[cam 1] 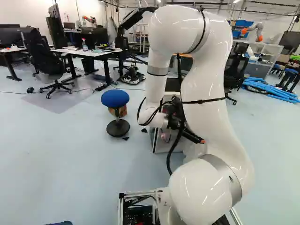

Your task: Grab a drink from the fridge

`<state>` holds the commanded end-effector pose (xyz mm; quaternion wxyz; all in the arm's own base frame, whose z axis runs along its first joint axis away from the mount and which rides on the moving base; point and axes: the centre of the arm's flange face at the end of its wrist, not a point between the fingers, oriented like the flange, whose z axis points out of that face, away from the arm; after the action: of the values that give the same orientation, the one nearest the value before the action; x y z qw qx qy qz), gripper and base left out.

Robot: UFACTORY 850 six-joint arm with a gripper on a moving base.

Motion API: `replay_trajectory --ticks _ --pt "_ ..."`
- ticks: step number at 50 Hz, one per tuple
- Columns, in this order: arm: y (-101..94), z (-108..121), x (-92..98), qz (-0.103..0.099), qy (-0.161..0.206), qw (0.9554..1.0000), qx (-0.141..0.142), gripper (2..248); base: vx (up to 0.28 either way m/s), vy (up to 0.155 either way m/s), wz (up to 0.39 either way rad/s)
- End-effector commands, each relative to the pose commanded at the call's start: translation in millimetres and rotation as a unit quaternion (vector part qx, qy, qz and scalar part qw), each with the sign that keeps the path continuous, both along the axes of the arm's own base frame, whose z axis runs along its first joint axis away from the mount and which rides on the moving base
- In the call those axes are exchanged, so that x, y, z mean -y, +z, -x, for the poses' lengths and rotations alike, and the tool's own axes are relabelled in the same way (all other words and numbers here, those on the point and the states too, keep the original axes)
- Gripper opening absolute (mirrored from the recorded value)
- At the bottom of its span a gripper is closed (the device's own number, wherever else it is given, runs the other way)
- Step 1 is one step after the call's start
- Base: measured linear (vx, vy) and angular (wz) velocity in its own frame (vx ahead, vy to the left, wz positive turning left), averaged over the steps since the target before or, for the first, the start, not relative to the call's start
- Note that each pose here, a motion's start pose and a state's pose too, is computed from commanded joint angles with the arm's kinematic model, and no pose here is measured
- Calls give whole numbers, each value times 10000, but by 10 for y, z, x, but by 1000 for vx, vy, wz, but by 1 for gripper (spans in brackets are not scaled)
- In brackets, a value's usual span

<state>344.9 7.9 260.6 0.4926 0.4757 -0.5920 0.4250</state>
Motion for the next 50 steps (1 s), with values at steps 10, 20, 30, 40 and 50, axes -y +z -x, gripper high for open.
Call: replay_trajectory --ticks 10,20,30,40,50 --pt "41 -168 193 -41 -328 9993 180 247 0 0 0" --pt "79 -319 411 -68 -658 9972 349 247 0 0 0" --pt "108 -442 636 -108 -978 9939 507 247 0 0 0" --pt "133 -552 866 -154 -1299 9891 670 247 0 0 0" --pt "156 -652 1099 -198 -1607 9833 835 247 0 0 0"
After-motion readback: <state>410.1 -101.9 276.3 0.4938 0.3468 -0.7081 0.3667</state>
